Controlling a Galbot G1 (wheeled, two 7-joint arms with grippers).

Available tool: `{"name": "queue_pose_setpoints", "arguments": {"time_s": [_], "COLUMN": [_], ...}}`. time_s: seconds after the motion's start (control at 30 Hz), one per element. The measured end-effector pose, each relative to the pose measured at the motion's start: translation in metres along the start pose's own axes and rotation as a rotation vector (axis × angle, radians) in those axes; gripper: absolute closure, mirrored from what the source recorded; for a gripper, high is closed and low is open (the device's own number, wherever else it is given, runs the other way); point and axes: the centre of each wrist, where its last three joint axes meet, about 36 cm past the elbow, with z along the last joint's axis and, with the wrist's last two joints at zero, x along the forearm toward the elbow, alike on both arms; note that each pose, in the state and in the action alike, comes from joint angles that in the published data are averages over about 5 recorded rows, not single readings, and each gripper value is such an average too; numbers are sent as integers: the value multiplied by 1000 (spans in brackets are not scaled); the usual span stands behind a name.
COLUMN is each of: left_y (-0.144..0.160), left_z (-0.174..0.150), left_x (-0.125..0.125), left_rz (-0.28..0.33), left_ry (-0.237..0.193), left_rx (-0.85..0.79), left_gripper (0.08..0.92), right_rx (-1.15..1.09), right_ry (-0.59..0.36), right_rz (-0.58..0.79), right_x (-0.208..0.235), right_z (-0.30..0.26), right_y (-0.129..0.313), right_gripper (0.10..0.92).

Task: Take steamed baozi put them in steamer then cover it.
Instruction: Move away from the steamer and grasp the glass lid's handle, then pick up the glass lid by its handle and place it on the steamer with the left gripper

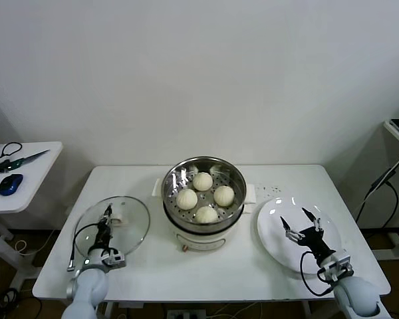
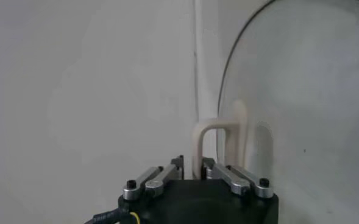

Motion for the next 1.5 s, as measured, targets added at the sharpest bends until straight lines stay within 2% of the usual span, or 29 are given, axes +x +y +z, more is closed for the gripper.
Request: {"name": "queue_pose_setpoints", "arguments": {"time_s": [0.07,0.17,0.5,0.83,1.07,1.3,1.5], "left_y": [1,4,38,100,146,185,210], "left_z": [0,1,17,16,1,-35,-79], "left_x": [1,3,28,72,87,95,94], "left_rz": [-2,-9,-83,-182,-254,-289,-268], "left_ry": [-2,-4,30,78,99,72,18], "left_rx": [2,7,21,-1,-32,-21,2], "left_gripper": [819,849,848,848,848,848,848], "right_rx": [0,1,8,26,47,56,55], "right_ry": [0,0,-3,0,8,12,12], "right_rz": [0,1,16,23,18,17,20], "right_x": [0,-1,-3,-8,-12,-17,-21], "right_z": [1,2,2,4,5,6,9], "right_y": [0,-1,-9,-16,-20,-22,-21], "right_gripper": [200,200,200,200,200,200,200]}}
